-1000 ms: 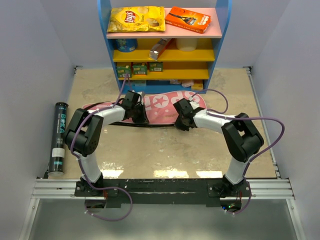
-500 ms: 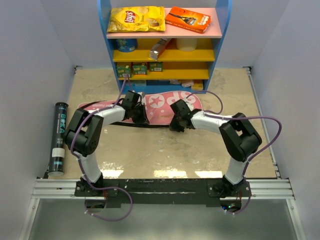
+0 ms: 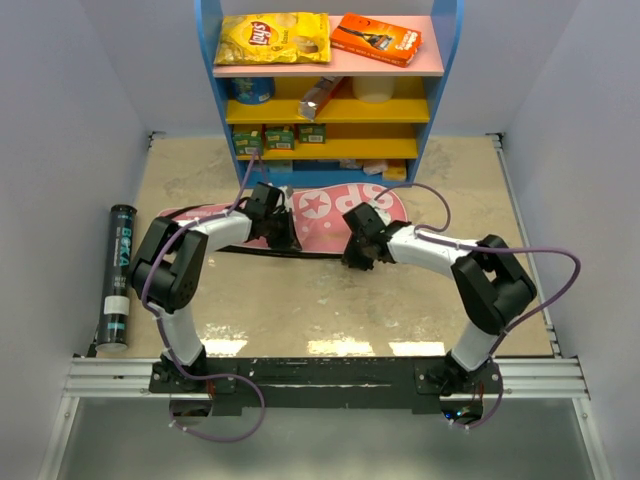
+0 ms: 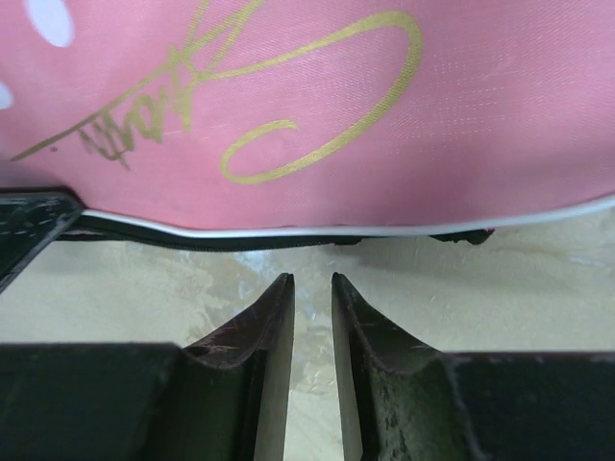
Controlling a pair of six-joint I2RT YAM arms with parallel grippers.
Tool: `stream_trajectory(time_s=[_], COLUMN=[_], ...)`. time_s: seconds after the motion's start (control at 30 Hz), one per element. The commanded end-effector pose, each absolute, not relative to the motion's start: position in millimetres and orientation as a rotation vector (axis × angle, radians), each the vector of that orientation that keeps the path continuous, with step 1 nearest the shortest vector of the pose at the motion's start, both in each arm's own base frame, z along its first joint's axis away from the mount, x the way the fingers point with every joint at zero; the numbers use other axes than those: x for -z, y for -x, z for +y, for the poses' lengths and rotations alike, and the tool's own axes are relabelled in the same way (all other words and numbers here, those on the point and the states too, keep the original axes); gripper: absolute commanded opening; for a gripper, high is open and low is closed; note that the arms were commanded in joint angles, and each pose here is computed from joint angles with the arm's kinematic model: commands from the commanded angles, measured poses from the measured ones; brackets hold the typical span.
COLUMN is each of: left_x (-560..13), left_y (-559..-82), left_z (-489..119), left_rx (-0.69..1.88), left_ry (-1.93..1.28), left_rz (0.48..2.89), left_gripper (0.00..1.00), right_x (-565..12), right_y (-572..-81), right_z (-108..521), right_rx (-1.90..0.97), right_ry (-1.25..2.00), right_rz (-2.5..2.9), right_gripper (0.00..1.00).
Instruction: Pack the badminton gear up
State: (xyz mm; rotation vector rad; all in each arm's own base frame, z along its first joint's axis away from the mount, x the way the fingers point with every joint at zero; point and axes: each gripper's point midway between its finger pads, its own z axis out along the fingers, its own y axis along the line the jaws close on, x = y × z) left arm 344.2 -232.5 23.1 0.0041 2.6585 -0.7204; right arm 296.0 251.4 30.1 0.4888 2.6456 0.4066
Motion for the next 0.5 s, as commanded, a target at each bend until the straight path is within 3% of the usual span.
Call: stream_trajectory(time_s=[0.0, 0.2, 0.47], left_x=[-10, -12, -13], left_y=[-324, -324, -324], left_z=[-234, -235, -237], left_rx=[0.722, 0.736, 0.745], left_ry=[-0.053, -0.058, -0.062], left_rz=[2.742, 2.737, 2.738], left_gripper=[0.09, 0.09, 0.09], right_x=[-53, -61, -52], right_y=[-293, -290, -299], right_z=[231, 222, 234], right_rx=[-0.355, -0.352, -0.381], right_ry=[-0.481, -0.481, -0.500], right_rz=[2.599, 2.583, 2.568], right_gripper=[0.27, 0.28, 0.37])
